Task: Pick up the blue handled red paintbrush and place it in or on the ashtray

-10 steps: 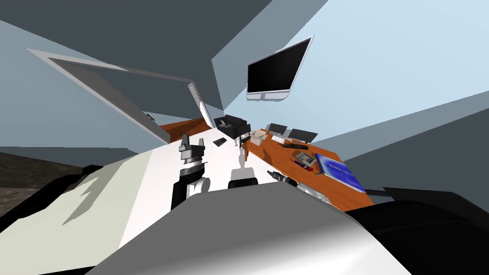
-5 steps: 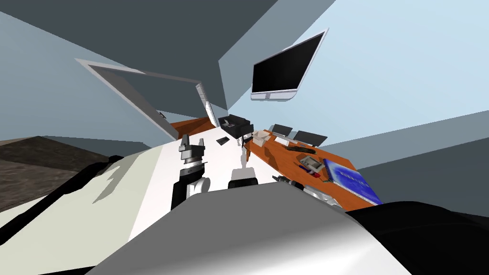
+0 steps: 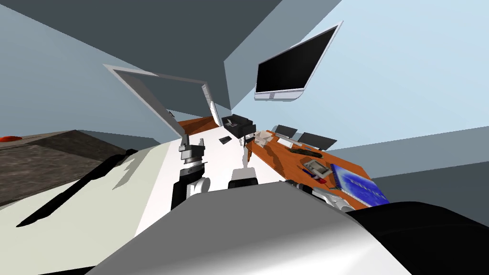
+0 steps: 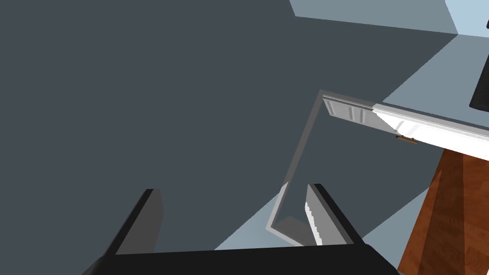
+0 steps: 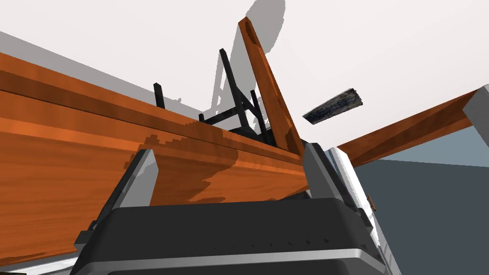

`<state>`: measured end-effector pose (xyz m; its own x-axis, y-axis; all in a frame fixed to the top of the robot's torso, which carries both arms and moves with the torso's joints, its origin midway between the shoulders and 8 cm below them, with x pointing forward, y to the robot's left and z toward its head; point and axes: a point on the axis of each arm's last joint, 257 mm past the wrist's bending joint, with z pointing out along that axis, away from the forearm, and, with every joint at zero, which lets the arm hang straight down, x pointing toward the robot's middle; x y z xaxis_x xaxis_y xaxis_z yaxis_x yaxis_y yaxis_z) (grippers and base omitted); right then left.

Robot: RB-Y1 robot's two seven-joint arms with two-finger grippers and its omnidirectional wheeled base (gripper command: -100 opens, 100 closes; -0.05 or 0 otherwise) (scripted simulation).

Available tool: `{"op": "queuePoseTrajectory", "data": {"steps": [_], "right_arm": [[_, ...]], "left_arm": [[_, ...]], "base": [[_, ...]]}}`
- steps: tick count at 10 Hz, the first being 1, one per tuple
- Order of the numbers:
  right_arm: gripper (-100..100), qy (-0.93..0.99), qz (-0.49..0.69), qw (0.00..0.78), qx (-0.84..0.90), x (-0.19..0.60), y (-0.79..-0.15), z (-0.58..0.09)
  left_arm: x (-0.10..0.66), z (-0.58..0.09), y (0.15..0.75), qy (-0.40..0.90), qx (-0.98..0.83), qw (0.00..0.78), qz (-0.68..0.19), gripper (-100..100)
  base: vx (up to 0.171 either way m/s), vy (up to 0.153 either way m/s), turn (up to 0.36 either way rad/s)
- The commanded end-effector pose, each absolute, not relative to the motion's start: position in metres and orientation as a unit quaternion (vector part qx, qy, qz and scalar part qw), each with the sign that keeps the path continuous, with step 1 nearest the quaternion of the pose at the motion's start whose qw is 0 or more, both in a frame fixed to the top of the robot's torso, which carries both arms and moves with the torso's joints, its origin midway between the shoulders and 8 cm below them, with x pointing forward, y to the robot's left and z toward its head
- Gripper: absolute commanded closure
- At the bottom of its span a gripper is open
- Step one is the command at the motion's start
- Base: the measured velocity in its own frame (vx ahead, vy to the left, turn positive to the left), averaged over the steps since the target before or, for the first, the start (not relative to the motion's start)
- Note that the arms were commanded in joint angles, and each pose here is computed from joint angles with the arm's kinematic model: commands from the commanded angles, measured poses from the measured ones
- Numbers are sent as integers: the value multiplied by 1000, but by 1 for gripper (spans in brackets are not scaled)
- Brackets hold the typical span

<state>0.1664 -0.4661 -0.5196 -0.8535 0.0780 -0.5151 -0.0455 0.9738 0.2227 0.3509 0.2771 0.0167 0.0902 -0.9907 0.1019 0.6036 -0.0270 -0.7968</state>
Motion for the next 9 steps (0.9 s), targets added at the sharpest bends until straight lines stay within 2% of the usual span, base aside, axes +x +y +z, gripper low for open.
{"op": "queuePoseTrajectory", "data": {"steps": [1, 3, 5, 9], "right_arm": [[-100, 962, 94, 255, 2, 151, -487, -522], [-100, 971, 64, 229, -16, 131, -520, -522], [-100, 971, 64, 229, -16, 131, -520, -522], [-100, 985, -6, 163, -62, 86, -602, -506]], "left_arm": [[351, 17, 277, 268, -361, 644, -619, 0], [351, 17, 277, 268, -361, 644, -619, 0], [351, 17, 277, 268, -361, 644, -619, 0], [351, 17, 277, 268, -361, 644, -619, 0]], "base": [[-7, -33, 145], [-14, -52, 144], [-3, -11, 0], [-19, -51, 188]]}}
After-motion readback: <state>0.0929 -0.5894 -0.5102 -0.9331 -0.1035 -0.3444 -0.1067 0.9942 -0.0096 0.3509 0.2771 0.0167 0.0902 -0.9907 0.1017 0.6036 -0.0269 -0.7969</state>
